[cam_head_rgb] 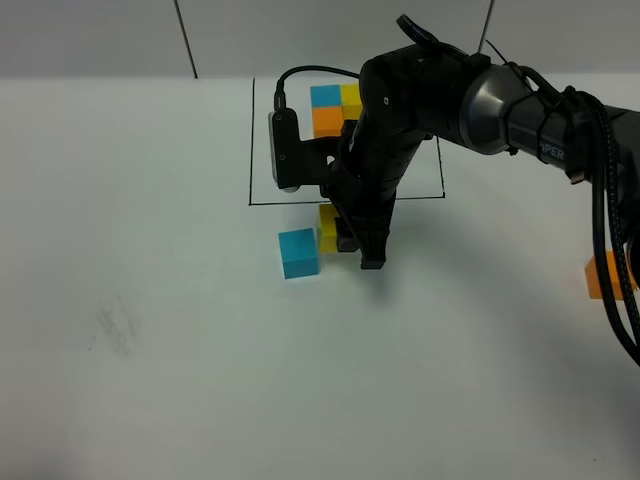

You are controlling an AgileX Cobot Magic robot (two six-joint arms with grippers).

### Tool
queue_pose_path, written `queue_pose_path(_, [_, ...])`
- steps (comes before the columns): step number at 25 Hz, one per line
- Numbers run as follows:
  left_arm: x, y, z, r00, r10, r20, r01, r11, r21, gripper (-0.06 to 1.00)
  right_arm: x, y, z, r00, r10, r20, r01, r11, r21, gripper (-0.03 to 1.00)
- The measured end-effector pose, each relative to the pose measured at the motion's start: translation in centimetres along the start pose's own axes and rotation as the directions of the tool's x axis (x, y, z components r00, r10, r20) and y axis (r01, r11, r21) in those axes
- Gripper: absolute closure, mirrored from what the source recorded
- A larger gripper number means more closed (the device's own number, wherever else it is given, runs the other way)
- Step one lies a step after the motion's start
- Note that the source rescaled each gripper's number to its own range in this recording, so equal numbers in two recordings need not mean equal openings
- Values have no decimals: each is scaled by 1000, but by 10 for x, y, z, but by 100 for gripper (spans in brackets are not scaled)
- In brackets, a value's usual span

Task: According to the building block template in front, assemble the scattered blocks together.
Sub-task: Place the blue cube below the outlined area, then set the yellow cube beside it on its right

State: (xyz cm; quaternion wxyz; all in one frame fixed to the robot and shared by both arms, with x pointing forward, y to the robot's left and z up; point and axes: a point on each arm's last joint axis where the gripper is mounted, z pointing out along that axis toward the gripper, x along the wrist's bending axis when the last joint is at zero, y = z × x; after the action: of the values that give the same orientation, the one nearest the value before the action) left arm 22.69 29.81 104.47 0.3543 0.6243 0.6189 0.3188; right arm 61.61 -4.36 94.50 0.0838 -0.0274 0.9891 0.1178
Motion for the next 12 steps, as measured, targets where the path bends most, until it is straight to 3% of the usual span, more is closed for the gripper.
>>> queue_pose_path(12, [0,0,0,1000,0,0,0,1000,-1,94,1,-1,8,999,-49,-20,49,999,9,43])
